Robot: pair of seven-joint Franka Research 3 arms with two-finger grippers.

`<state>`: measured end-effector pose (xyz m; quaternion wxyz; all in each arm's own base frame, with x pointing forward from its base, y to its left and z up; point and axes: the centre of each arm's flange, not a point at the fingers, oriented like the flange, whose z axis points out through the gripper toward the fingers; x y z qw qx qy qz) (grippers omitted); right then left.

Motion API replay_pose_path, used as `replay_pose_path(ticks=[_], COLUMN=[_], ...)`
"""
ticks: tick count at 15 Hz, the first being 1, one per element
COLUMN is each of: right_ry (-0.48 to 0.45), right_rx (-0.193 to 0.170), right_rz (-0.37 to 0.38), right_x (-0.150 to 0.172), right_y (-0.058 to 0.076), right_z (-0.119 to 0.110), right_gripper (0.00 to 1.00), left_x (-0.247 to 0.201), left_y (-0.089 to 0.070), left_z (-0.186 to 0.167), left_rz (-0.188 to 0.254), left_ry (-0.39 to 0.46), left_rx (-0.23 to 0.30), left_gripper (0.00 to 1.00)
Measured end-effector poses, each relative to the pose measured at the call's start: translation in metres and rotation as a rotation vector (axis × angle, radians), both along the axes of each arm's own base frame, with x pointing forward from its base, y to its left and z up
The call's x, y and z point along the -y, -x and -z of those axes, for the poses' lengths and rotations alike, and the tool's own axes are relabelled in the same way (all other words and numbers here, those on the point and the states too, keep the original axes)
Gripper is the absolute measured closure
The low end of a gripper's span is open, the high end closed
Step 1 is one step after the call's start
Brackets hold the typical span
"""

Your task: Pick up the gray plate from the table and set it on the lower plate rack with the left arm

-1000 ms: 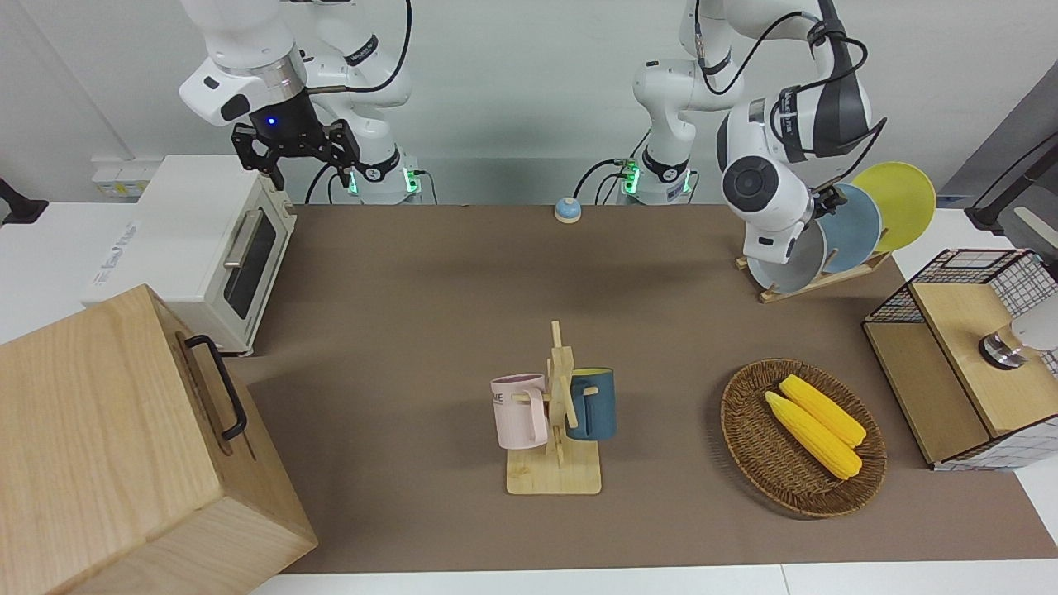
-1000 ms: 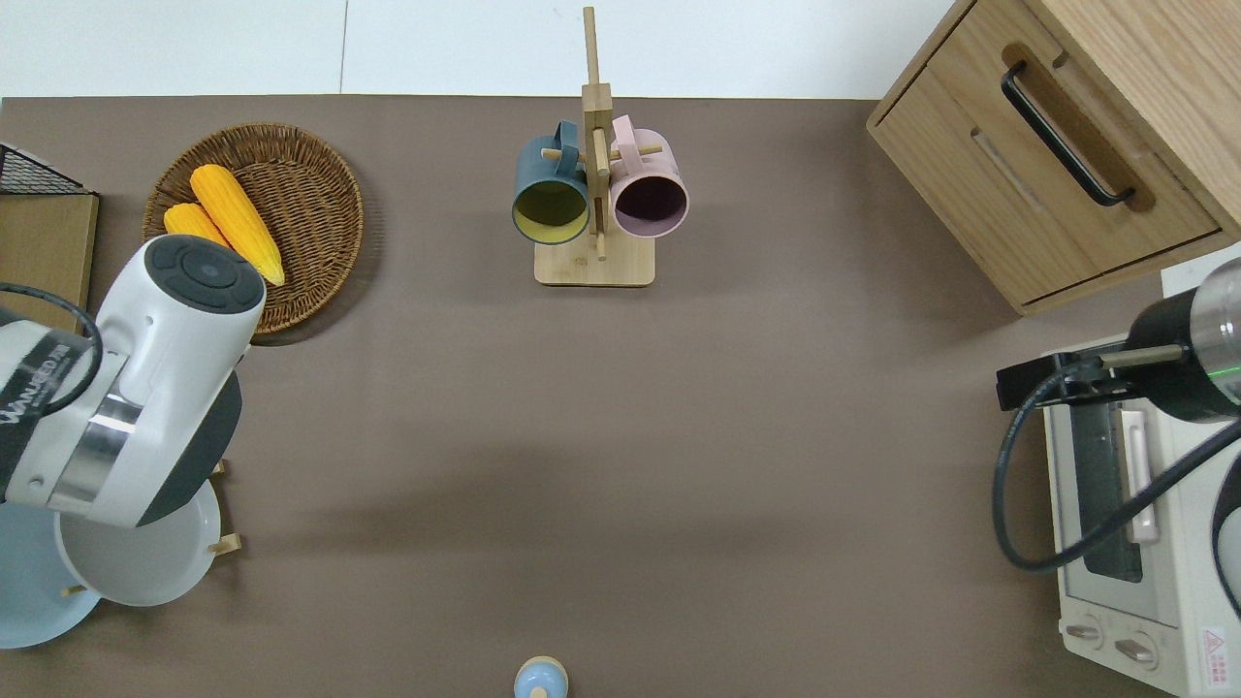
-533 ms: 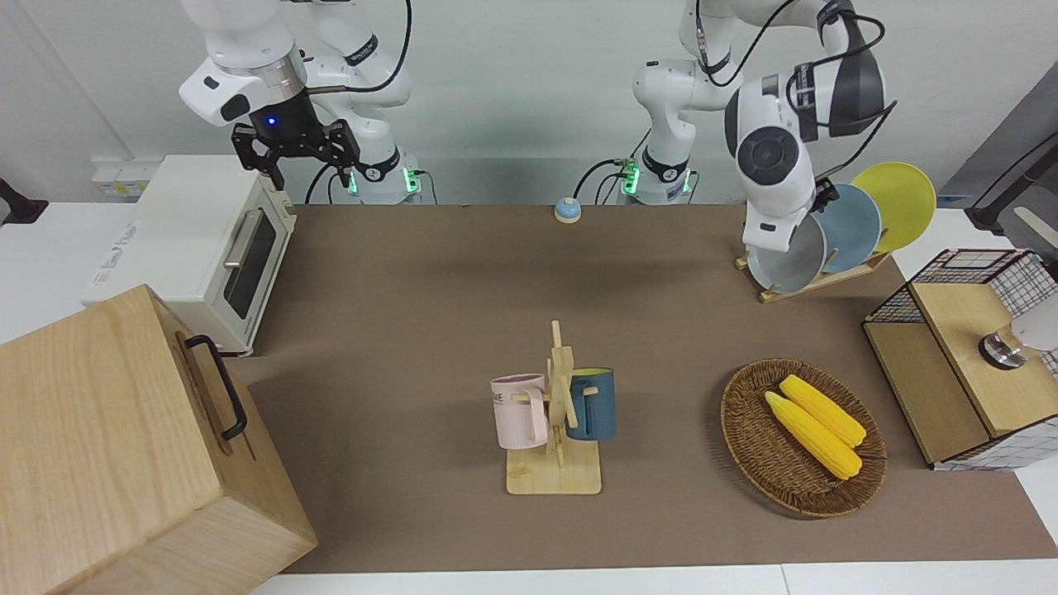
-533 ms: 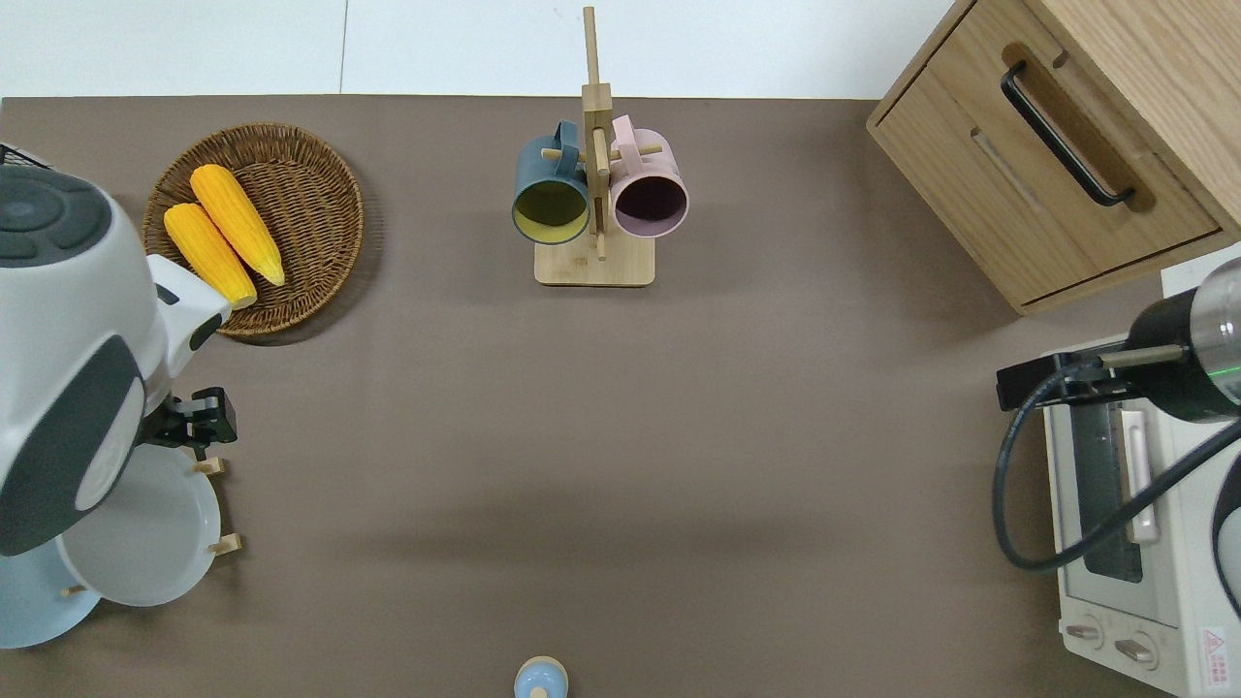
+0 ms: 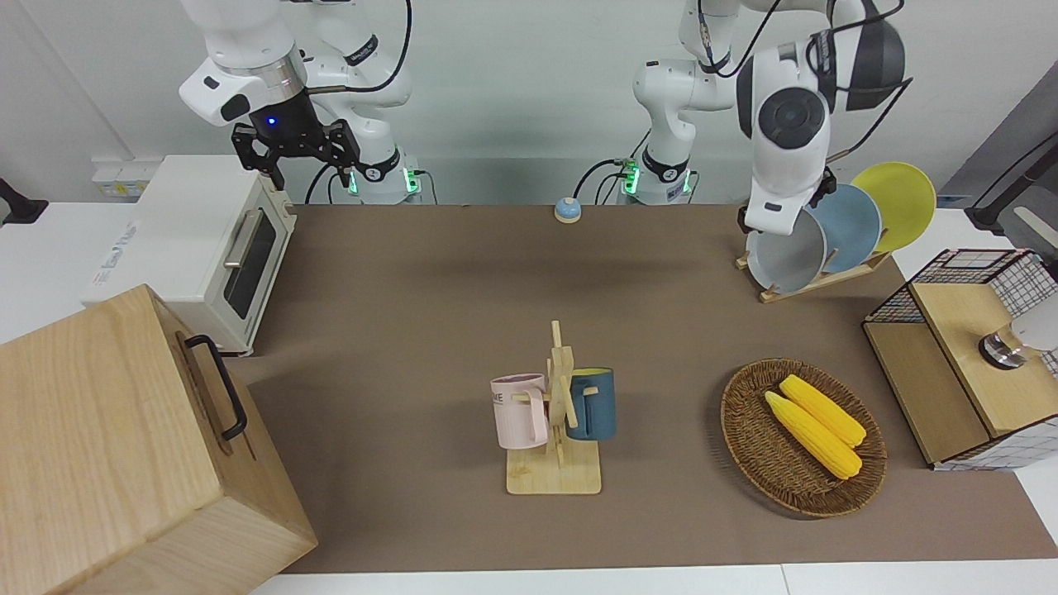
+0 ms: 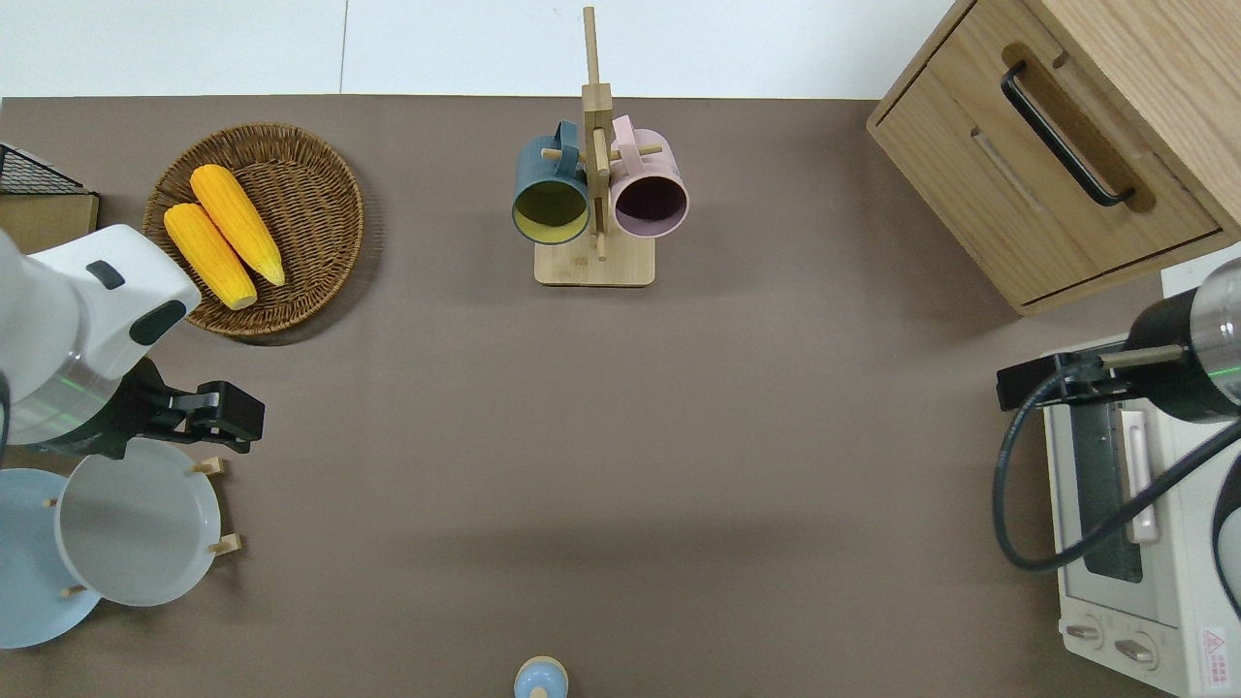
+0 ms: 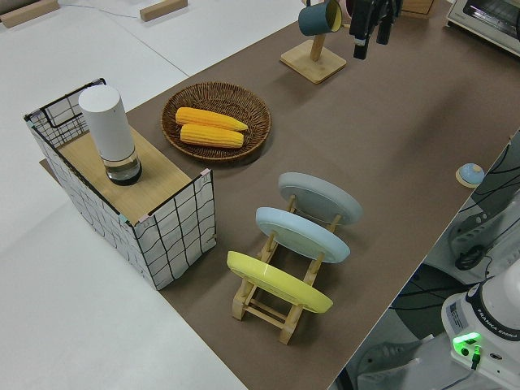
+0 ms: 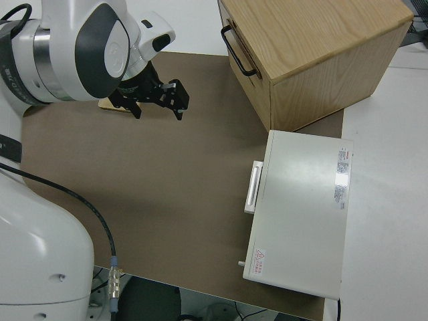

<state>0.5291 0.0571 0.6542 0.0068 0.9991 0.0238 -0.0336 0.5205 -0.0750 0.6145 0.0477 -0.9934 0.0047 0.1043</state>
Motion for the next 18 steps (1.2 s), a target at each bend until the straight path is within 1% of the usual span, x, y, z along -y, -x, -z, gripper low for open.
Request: replay_pose_path(ticks=[1, 3, 5, 6, 8, 9, 11, 14, 18], right_ry=[0.0, 0.0, 0.0, 0.0, 0.0, 0.0, 0.0, 0.0, 0.0], right_rx=[0.0, 0.0, 0.0, 0.0, 0.0, 0.0, 0.0, 0.0, 0.0], right_rz=[0.0, 0.0, 0.0, 0.0, 0.0, 0.0, 0.0, 0.0, 0.0], right_x=[0.0, 0.0, 0.0, 0.0, 0.0, 0.0, 0.0, 0.0, 0.0], right_y=[0.0, 0.0, 0.0, 0.0, 0.0, 0.0, 0.0, 0.0, 0.0], right_z=[0.0, 0.0, 0.0, 0.0, 0.0, 0.0, 0.0, 0.0, 0.0], right_gripper=[0.01, 0.01, 0.01, 0.01, 0.01, 0.01, 0.01, 0.01, 0.01], left_x=[0.002, 0.002, -0.001, -0.004, -0.013, -0.016, -0.017, -0.016, -0.018], left_y=[0.003, 0.01, 0.014, 0.014, 0.015, 0.014, 0.012, 0.012, 0.014], left_z=[-0.008, -0.022, -0.036, -0.042, -0.048, -0.047, -0.042, -0.03, -0.029], left_rz=[0.038, 0.108, 0.156, 0.167, 0.185, 0.198, 0.21, 0.212, 0.211], left_ry=[0.037, 0.083, 0.107, 0.121, 0.144, 0.148, 0.15, 0.151, 0.151], left_rx=[0.009, 0.029, 0.07, 0.097, 0.12, 0.123, 0.127, 0.125, 0.127], left_gripper=[0.0, 0.0, 0.0, 0.0, 0.0, 0.0, 0.0, 0.0, 0.0])
